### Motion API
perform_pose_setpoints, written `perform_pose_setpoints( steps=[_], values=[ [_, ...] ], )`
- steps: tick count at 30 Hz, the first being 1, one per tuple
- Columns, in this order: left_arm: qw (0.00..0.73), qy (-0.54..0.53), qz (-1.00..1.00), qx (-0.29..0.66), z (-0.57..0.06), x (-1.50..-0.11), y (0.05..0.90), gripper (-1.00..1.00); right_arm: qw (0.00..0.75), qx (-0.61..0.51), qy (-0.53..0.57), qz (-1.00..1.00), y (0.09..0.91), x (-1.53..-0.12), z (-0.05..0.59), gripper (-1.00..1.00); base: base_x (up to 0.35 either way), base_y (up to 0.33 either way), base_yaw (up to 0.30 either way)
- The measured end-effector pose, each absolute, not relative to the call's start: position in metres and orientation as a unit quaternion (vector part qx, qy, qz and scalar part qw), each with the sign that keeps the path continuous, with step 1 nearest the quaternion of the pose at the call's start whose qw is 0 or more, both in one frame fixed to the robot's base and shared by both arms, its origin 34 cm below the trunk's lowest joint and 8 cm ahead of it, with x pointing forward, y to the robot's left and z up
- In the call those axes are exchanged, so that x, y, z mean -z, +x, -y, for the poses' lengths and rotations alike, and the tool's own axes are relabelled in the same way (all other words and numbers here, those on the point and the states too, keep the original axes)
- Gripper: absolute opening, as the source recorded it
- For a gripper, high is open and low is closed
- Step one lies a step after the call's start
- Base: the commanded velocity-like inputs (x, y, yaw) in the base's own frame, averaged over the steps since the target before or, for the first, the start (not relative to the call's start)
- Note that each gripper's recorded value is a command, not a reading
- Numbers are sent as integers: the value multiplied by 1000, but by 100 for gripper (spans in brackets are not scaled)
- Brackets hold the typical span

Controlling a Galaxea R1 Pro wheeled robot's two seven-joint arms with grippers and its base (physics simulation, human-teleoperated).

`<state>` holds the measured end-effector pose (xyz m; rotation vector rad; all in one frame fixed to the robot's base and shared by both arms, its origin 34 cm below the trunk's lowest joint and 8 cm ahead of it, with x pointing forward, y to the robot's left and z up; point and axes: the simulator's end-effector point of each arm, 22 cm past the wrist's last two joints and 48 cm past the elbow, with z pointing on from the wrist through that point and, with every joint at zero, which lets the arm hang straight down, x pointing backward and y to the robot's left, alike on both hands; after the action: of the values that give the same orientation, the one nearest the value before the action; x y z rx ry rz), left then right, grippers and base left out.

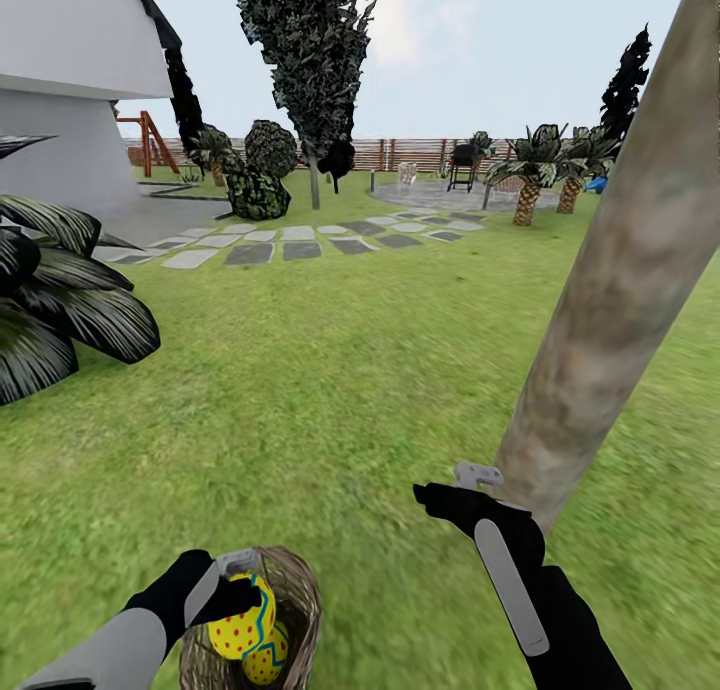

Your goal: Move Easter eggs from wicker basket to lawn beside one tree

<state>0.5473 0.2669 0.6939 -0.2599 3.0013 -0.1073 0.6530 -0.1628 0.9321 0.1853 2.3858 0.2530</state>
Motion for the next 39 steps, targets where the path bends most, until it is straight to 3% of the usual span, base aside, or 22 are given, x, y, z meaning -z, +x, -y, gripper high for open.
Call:
perform_pose_setpoints(
  steps=[22, 28, 39],
  values=[
    [104, -70, -991, 36, -275, -776, 539, -100, 356, -97, 72, -926, 643, -946, 163, 100, 0, 0, 0],
    [230, -53, -971, 27, -280, -874, 582, -100, 356, -97, 72, -926, 642, -948, 163, 100, 0, 0, 0],
    [314, -42, -948, 27, -276, -939, 616, -100, 350, -96, 73, -929, 640, -942, 164, 100, 0, 0, 0]
  ],
)
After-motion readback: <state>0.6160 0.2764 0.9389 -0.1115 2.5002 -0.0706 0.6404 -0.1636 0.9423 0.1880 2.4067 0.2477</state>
